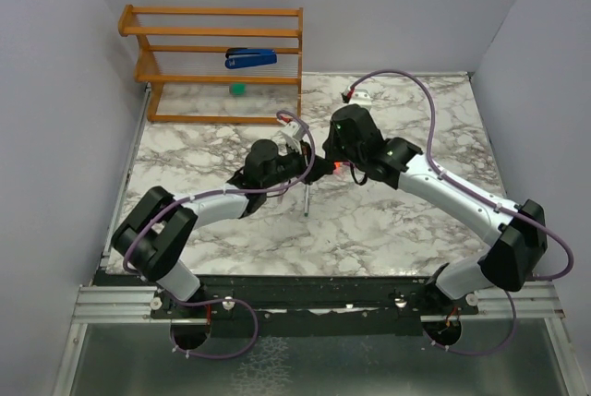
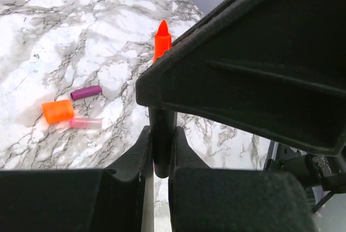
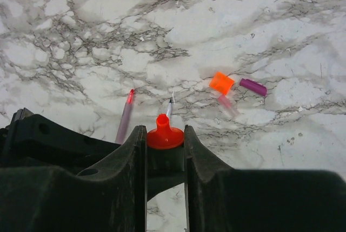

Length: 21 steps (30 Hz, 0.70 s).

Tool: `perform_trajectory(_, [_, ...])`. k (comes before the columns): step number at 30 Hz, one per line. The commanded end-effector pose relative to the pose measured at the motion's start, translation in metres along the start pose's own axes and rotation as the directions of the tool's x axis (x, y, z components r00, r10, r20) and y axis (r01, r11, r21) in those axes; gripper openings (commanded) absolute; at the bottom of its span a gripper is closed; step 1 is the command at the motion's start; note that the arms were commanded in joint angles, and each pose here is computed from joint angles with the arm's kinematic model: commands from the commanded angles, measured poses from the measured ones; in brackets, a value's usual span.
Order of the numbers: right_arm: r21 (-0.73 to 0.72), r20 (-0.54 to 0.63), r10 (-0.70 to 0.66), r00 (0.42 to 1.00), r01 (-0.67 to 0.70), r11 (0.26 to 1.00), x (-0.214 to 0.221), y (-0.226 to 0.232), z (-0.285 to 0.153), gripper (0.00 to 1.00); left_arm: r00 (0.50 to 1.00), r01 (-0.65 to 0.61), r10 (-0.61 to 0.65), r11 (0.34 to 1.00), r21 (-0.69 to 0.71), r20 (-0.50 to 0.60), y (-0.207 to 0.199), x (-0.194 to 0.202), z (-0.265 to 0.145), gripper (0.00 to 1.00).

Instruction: Insert the pens into the pen caps

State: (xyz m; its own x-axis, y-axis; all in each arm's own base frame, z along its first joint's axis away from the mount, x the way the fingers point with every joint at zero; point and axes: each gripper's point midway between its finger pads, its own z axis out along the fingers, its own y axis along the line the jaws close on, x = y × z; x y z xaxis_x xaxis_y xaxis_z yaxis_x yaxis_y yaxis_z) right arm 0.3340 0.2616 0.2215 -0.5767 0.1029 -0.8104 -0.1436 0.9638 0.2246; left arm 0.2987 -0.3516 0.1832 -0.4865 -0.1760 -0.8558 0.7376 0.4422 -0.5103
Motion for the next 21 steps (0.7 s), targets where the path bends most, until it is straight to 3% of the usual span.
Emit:
perform_trajectory(1, [0.006, 0.028, 0.008, 1.000, -0.008, 1.000, -0.009, 0.001, -0.005, 0.27, 0.999, -0.032, 0.031, 0.998, 0.060, 0.020, -0.015, -0.004, 0.003, 0.00])
perform_trajectory(3, [0.055, 0.054, 0.004, 0.999, -0.007, 0.998, -0.013, -0.010, -0.008, 0.86, 0.999, -0.039, 0.038, 0.999, 0.025, 0.025, -0.009, -0.003, -0.001, 0.00])
perform_trajectory(4, [0.096, 0.081, -0.004, 0.997, -0.004, 0.995, -0.018, -0.020, -0.011, 0.98, 0.999, -0.041, 0.041, 0.999, -0.001, 0.018, -0.005, -0.001, -0.004, 0.00])
perform_trajectory(7, [0.222, 0.171, -0.080, 0.982, 0.041, 0.974, -0.044, -0.056, -0.026, 1.00, 0.999, -0.053, 0.051, 0.993, -0.104, -0.018, 0.010, 0.002, -0.022, 0.00])
perform_trajectory(10, [0.217, 0.226, -0.063, 0.972, 0.013, 0.976, -0.064, -0.088, -0.031, 1.00, 0.997, -0.077, 0.070, 0.976, -0.205, -0.041, 0.023, 0.000, -0.043, 0.00])
perform_trajectory(13, [0.194, 0.224, 0.082, 0.971, -0.127, 0.973, -0.066, -0.111, -0.028, 1.00, 0.992, -0.123, 0.101, 0.936, -0.331, -0.082, 0.038, -0.005, -0.069, 0.00])
perform_trajectory(17, [0.086, 0.146, 0.298, 0.943, -0.312, 0.946, -0.053, -0.085, -0.004, 0.99, 0.977, -0.212, 0.167, 0.844, -0.492, -0.135, 0.057, -0.017, -0.106, 0.00])
perform_trajectory(19, [-0.028, 0.088, 0.461, 0.883, -0.460, 0.887, -0.047, -0.057, 0.014, 0.97, 0.970, -0.242, 0.199, 0.811, -0.533, -0.138, 0.060, -0.025, -0.121, 0.00])
perform_trajectory(21, [-0.137, 0.011, 0.627, 0.779, -0.620, 0.772, -0.043, -0.029, 0.030, 0.95, 0.967, -0.255, 0.220, 0.796, -0.549, -0.130, 0.061, -0.031, -0.130, 0.00])
